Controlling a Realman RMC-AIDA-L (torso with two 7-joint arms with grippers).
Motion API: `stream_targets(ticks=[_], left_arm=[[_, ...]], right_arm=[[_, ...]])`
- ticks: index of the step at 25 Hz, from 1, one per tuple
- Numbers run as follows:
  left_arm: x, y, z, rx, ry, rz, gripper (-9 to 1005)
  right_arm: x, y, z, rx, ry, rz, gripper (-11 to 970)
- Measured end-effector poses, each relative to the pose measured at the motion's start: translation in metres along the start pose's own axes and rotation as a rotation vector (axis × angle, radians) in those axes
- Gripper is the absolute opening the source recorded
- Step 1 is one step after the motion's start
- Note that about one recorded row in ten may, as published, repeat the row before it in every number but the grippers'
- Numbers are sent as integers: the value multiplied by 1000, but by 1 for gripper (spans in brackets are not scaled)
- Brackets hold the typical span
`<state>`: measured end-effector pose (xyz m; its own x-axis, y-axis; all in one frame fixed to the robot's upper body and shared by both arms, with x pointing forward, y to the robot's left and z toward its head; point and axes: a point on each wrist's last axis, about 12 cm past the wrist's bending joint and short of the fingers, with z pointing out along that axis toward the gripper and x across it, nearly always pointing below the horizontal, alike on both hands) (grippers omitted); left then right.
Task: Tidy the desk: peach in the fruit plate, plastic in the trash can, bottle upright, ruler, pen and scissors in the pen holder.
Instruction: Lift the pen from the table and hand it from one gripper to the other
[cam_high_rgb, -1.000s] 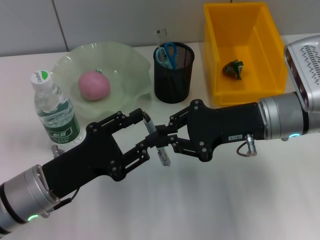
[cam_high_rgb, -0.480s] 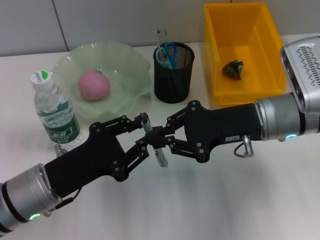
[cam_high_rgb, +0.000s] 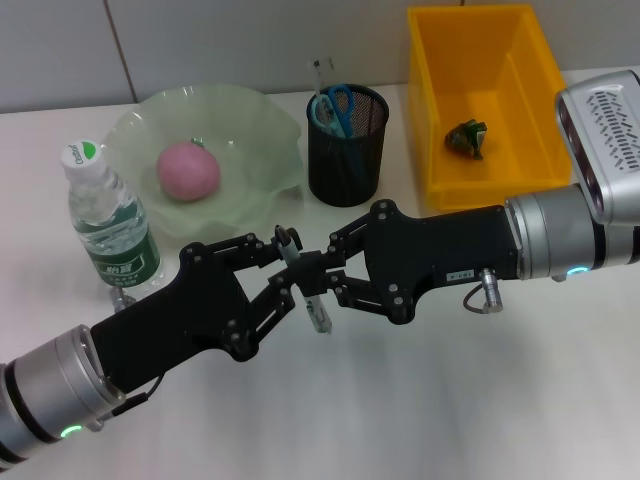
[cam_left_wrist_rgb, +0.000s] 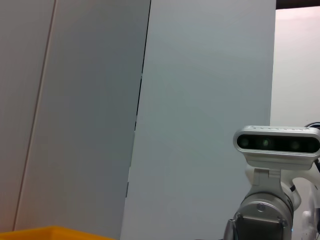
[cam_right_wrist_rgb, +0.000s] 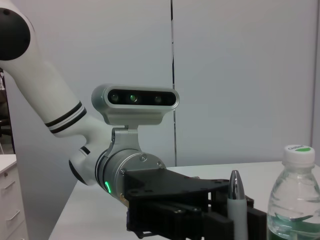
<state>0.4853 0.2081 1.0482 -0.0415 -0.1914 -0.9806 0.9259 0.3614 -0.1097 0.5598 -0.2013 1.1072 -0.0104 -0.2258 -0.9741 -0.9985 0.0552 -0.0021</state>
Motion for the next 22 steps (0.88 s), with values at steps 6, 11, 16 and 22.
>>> stream_targets(ticks=[6, 11, 16, 22], left_arm=[[0, 0, 0, -4, -1, -2, 200], [0, 0, 0, -2, -3, -6, 143], [-1, 0, 0, -1, -5, -22, 144], [-1, 0, 0, 0, -4, -24, 145]], right_arm=[[0, 0, 0, -3, -1, -1, 115], [-1, 0, 0, 0, -4, 8, 115], [-1, -1, -1, 5, -6, 18, 115], [0, -4, 0, 24, 11, 24, 168]])
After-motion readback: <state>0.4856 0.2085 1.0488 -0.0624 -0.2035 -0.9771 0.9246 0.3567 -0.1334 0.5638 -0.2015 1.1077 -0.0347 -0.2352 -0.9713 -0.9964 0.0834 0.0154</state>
